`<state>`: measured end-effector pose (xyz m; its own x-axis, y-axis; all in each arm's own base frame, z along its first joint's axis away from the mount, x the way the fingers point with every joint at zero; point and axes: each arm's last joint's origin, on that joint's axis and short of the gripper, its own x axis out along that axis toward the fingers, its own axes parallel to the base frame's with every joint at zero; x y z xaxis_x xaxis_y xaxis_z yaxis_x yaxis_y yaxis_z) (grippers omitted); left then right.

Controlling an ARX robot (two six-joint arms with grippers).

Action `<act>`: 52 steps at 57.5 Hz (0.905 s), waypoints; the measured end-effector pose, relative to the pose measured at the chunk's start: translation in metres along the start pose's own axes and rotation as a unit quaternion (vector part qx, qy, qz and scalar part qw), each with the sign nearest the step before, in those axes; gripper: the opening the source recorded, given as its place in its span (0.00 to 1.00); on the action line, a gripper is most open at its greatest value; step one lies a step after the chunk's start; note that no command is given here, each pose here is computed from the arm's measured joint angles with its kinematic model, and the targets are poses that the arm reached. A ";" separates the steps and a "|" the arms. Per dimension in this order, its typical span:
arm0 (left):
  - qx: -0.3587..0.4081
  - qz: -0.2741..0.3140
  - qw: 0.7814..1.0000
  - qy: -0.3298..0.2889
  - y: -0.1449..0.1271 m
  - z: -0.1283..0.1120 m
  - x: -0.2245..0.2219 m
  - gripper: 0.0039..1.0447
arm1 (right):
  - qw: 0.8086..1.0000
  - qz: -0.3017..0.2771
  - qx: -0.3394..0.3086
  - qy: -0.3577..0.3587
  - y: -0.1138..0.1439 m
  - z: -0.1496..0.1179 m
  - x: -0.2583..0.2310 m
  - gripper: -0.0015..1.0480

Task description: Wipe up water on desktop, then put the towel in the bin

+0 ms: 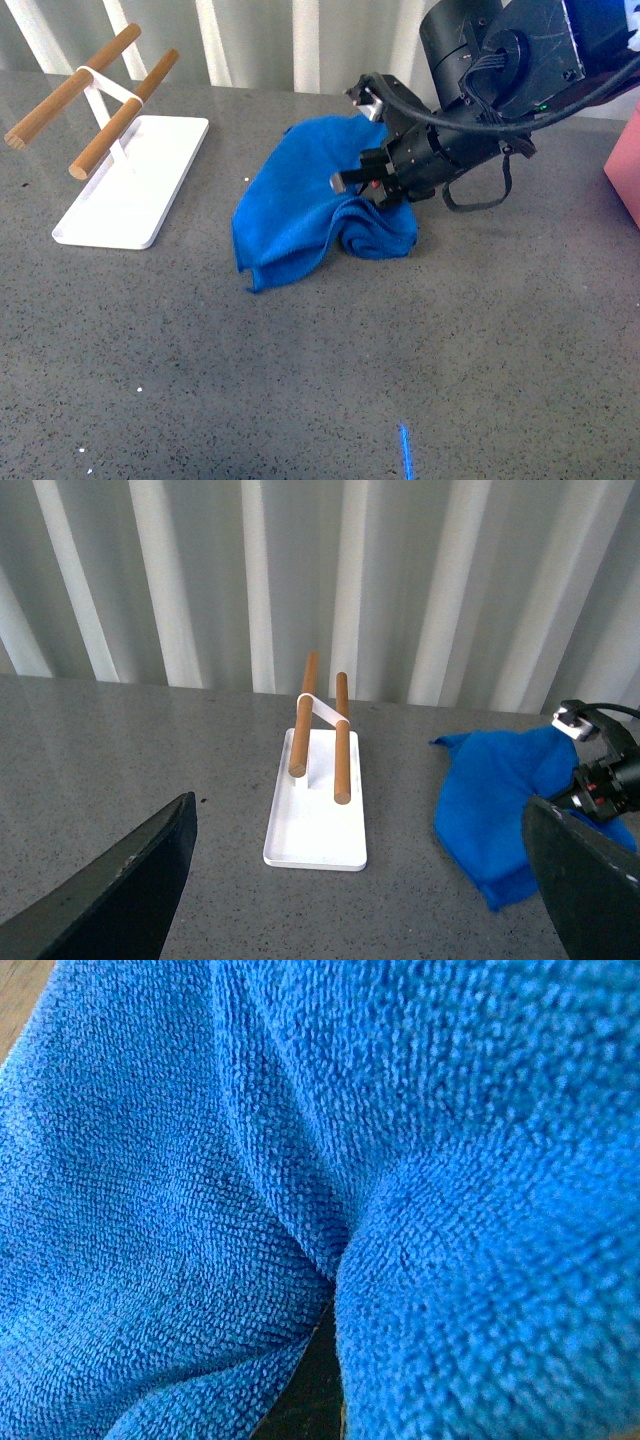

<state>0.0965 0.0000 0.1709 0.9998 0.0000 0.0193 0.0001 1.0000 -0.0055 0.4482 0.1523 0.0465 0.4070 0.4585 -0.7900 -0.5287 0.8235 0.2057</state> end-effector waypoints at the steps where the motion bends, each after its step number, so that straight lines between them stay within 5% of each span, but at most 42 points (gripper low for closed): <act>1: 0.000 0.000 1.000 0.000 0.000 0.000 0.000 0.94 | 1.000 0.003 -0.006 0.005 0.002 -0.004 -0.003 0.03; 11: 0.000 0.000 1.000 0.000 0.000 0.000 0.000 0.94 | 0.998 0.012 -0.043 0.034 0.002 -0.038 -0.033 0.03; 35: 0.000 0.000 1.000 0.000 0.000 0.000 0.000 0.94 | 0.999 0.006 0.008 0.039 -0.024 -0.107 -0.105 0.03; 52: 0.000 0.000 1.000 0.000 0.000 0.000 0.000 0.94 | 0.997 -0.044 0.040 0.057 -0.067 -0.141 -0.133 0.03</act>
<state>0.0965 0.0000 0.1710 0.9998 0.0000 0.0196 0.0001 1.0000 -0.0055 0.3248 -0.0113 0.0569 0.3586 0.3469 -0.8666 -0.4318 0.8847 0.1754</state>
